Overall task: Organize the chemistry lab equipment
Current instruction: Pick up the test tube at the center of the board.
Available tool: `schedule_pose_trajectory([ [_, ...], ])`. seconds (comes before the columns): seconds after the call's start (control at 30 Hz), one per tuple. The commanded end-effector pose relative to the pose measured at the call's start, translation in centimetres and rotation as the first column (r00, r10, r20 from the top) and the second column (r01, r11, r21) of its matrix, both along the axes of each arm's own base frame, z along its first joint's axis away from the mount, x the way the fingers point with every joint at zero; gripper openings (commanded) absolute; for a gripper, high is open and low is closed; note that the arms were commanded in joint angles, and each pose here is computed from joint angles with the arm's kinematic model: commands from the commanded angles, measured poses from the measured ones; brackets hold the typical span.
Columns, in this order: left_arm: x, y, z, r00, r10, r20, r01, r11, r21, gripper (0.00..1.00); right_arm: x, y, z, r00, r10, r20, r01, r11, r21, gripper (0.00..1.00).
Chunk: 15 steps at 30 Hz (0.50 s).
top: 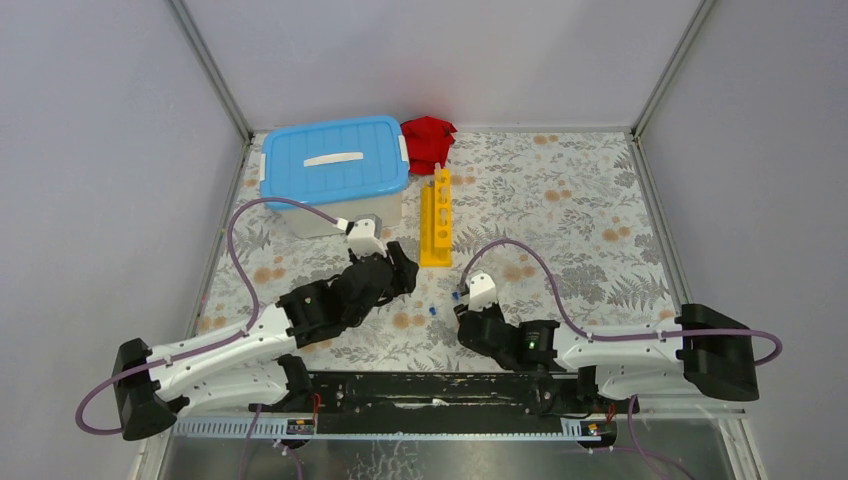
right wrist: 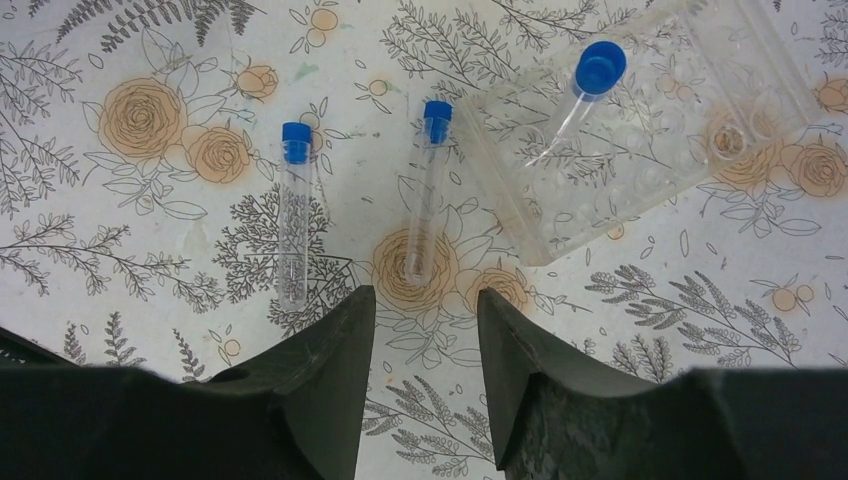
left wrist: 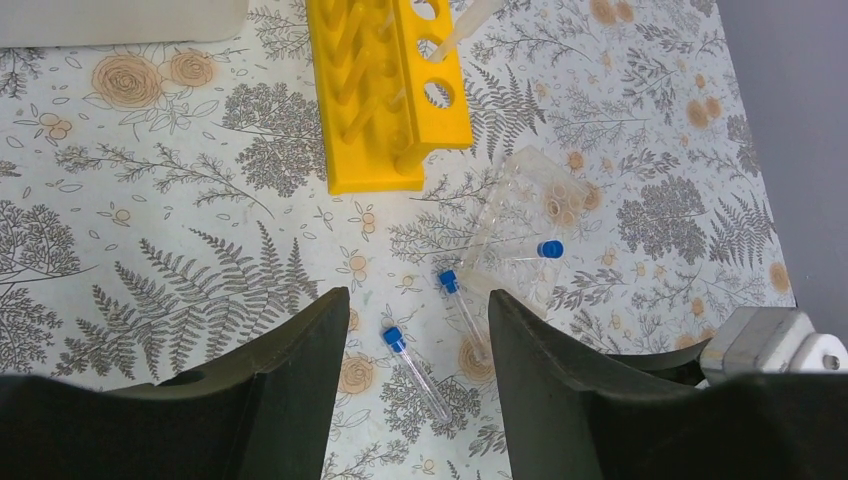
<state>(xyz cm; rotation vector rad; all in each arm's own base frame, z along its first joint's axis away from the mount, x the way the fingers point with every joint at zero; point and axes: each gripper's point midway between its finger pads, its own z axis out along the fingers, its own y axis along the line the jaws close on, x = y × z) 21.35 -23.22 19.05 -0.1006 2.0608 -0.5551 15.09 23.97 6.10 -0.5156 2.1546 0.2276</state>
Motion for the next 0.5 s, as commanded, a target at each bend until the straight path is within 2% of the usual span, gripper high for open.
schedule_pose_trajectory([
  [0.0,0.9,-0.6,1.3,0.998,0.032,0.047,-0.029,0.998,-0.053,0.61,0.5,1.4,0.4,0.999,0.005,0.036,-0.006,0.999,0.038,0.5],
  [0.47,1.0,-0.4,1.8,0.997,0.038,0.073,-0.032,0.997,-0.074,0.61,1.1,2.1,-1.6,0.999,0.0,0.049,0.001,1.0,-0.012,0.55],
])
